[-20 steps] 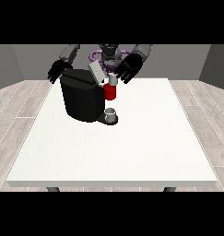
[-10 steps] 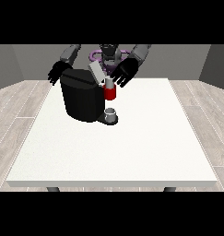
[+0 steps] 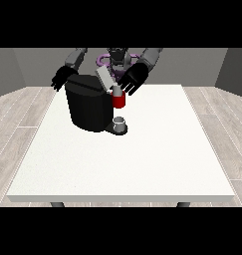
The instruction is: Insert the coffee pod into the coffee machine and close the lid
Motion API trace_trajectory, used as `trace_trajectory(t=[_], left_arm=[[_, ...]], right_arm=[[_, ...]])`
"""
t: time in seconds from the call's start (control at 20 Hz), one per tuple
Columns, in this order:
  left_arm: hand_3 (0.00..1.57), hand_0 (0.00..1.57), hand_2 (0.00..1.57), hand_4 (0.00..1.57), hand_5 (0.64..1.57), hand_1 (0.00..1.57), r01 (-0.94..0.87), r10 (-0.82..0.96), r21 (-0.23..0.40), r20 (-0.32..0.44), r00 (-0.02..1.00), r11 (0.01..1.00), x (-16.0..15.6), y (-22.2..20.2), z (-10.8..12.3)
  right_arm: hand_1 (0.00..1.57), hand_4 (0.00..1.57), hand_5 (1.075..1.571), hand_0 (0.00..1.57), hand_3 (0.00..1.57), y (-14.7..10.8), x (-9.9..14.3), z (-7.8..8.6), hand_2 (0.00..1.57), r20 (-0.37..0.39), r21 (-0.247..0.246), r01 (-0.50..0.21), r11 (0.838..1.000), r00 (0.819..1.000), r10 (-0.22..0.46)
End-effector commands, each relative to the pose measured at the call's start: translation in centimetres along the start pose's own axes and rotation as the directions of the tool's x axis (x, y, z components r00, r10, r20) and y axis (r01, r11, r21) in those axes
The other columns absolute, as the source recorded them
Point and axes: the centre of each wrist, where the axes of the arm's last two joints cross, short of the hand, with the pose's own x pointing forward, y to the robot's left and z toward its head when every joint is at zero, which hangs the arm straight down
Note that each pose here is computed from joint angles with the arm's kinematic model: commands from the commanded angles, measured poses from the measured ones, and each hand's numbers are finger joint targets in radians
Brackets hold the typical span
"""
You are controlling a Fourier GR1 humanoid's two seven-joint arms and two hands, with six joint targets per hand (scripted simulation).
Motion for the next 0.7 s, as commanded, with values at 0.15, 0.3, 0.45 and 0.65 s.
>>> trace_trajectory(t=[0.15,0.3,0.45,0.65], left_arm=[[1.20,1.22,1.27,0.49,1.571,1.22,0.007,-0.006,-0.043,0.014,1.000,0.999,0.3,-2.5,0.0],[1.18,1.23,1.27,0.48,1.571,1.23,-0.002,0.002,-0.054,0.000,1.000,0.999,0.6,-0.4,-0.3],[1.15,1.22,1.25,0.47,1.571,1.22,-0.026,0.027,-0.071,0.009,1.000,0.997,0.0,-2.5,0.0],[1.06,1.16,1.19,0.46,1.571,1.16,0.022,-0.022,-0.025,0.011,1.000,0.999,1.1,0.0,-0.5]], right_arm=[[0.00,0.43,1.571,0.00,0.00,-3.1,-0.2,-0.6,0.00,-0.001,-0.034,-0.008,0.999,1.000,0.008],[0.00,0.44,1.571,0.00,0.00,-1.5,0.0,-0.5,0.00,-0.010,-0.026,-0.002,1.000,1.000,0.002],[0.00,0.43,1.571,0.00,0.00,-1.4,-0.3,-0.4,0.00,-0.021,-0.050,0.009,0.999,1.000,-0.010],[0.00,0.37,1.571,0.00,0.00,-1.2,0.1,-0.9,0.00,0.021,-0.039,-0.004,0.999,1.000,0.005]])
